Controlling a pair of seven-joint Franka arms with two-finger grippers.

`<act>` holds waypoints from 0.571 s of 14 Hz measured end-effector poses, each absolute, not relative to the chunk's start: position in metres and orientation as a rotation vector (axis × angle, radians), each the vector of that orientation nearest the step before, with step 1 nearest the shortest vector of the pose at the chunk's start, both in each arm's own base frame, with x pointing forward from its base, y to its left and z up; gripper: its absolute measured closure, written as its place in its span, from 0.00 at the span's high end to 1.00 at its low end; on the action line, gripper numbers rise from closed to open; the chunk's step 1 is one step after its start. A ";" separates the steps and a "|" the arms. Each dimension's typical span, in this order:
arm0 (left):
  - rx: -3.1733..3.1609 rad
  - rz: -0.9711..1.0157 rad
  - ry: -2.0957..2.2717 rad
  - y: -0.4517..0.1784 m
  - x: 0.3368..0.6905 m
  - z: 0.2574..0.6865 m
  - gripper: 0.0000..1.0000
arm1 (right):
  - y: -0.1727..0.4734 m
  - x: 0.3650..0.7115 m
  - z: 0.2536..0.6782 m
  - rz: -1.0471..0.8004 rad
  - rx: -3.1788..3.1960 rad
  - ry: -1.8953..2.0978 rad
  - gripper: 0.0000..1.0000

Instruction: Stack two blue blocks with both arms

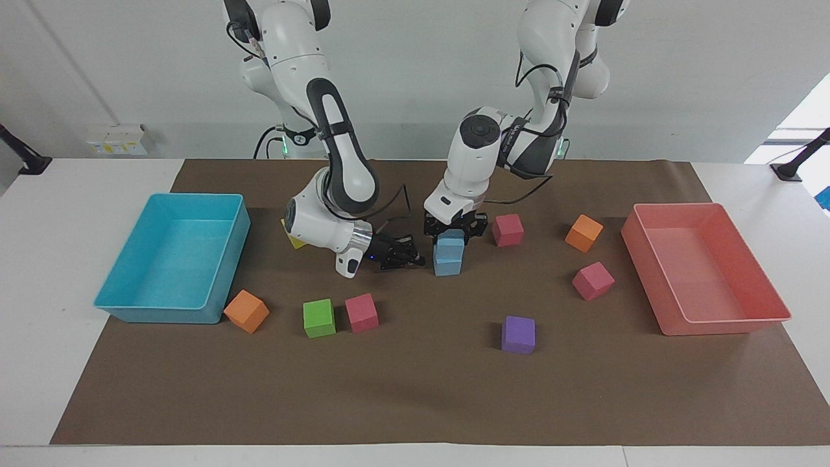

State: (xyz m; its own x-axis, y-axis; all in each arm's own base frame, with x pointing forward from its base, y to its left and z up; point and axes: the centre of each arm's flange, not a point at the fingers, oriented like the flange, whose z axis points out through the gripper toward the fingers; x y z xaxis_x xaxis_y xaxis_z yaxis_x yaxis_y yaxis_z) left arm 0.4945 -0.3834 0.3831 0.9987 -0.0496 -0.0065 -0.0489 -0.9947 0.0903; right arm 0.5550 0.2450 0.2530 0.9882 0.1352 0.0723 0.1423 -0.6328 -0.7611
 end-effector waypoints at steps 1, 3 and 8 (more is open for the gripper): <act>3.048 -0.015 -0.072 -0.384 0.494 0.383 0.78 | 0.243 0.557 0.258 -0.012 -2.288 -0.222 0.01; 3.044 -0.013 -0.069 -0.384 0.495 0.384 0.81 | 0.239 0.565 0.278 -0.003 -2.346 -0.234 0.01; 3.017 0.048 -0.060 -0.383 0.502 0.408 1.00 | 0.234 0.574 0.302 -0.016 -2.410 -0.254 0.12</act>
State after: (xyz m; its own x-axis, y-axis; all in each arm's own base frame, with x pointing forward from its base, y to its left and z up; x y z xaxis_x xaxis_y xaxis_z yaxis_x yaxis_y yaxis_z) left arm 0.5023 -0.3834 0.4082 0.9987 -0.0374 0.0343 -0.0414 -0.9916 0.1227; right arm 0.5743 0.2342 0.3022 0.9806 0.1787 0.0803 0.1872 -0.7339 -0.6529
